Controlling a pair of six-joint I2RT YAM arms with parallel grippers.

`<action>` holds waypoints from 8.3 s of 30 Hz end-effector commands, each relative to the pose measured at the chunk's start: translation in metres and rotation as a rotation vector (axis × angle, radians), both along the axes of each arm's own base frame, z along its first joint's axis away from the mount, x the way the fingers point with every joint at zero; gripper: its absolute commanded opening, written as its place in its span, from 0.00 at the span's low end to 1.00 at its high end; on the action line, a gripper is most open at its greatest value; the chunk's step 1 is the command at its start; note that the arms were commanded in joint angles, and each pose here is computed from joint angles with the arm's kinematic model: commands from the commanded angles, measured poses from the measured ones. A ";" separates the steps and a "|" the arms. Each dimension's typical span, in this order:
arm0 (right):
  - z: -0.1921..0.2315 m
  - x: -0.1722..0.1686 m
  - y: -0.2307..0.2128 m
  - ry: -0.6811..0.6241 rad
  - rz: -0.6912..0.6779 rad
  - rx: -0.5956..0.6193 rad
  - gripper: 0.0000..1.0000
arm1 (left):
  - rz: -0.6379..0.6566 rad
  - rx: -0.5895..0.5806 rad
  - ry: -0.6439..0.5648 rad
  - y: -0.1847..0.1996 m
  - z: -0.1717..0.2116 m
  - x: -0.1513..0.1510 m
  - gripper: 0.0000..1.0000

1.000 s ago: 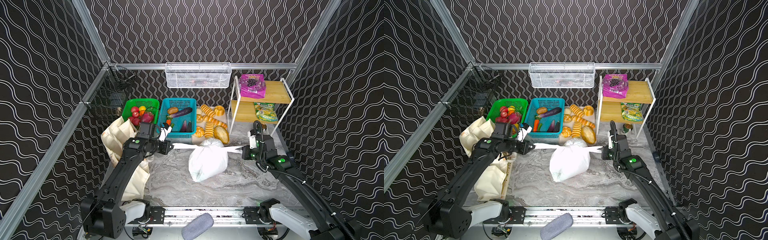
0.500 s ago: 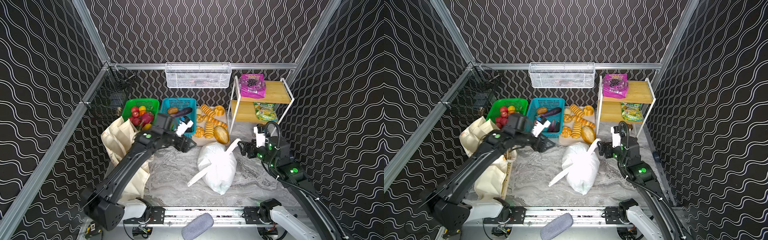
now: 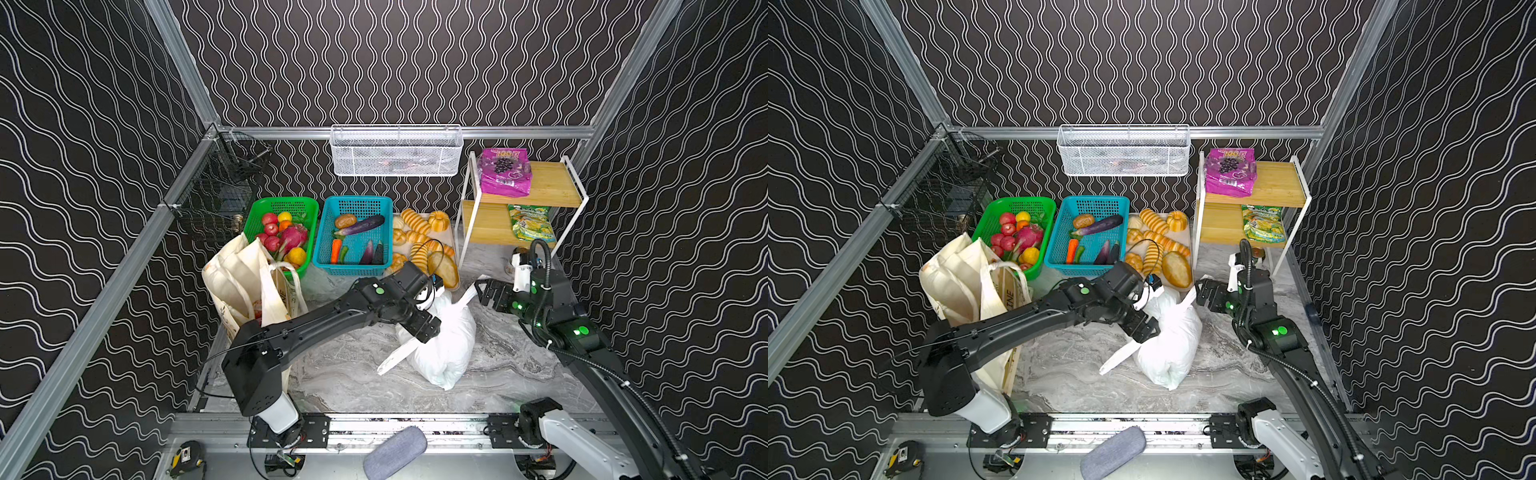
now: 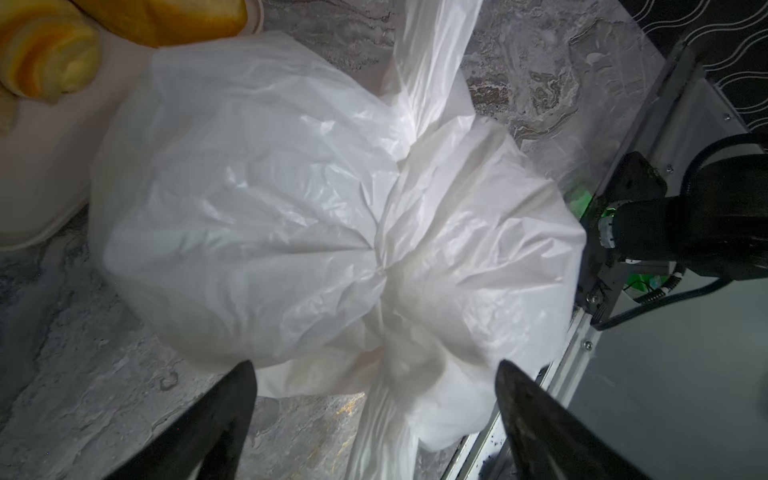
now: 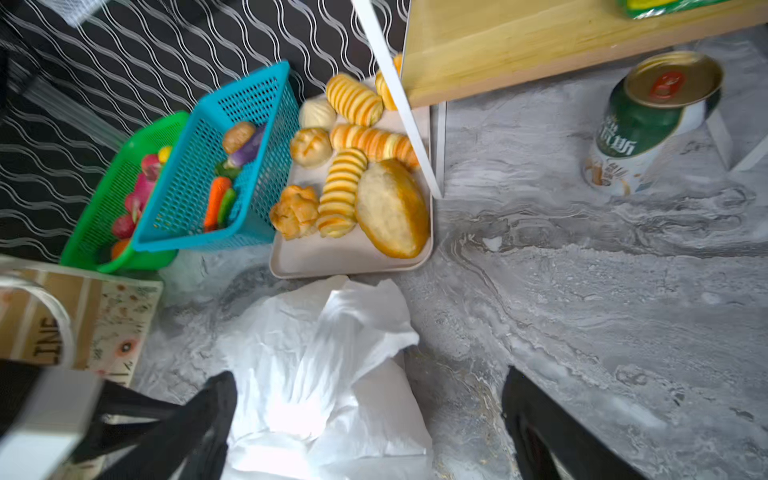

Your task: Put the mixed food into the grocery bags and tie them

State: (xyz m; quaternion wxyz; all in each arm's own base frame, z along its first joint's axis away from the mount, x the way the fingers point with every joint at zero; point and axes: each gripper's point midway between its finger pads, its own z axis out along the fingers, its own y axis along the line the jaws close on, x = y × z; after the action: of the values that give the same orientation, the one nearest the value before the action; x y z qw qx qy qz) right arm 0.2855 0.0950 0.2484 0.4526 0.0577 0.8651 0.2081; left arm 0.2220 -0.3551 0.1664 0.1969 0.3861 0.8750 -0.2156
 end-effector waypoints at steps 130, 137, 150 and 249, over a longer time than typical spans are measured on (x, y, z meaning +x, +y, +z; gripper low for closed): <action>0.068 -0.032 0.455 -0.157 0.919 0.452 0.00 | 1.175 0.382 -0.497 0.423 0.199 0.065 0.00; 0.077 -0.034 0.454 -0.164 0.929 0.444 0.00 | 1.214 0.589 -0.535 0.461 0.200 0.039 0.00; 0.100 -0.038 0.456 -0.209 0.967 0.440 0.00 | 0.665 0.843 -0.240 0.430 0.082 0.018 0.00; -0.067 0.068 -0.123 -0.385 -0.486 -0.545 0.99 | 0.868 0.314 -0.424 0.320 -0.064 0.118 0.92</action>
State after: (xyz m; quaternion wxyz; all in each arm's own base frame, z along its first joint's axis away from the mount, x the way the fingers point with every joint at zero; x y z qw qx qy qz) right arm 0.3470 -0.0303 0.1646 0.5998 0.0988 0.7773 -0.1619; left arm 0.3425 -0.0561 0.1074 0.3955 0.0335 0.9159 0.0603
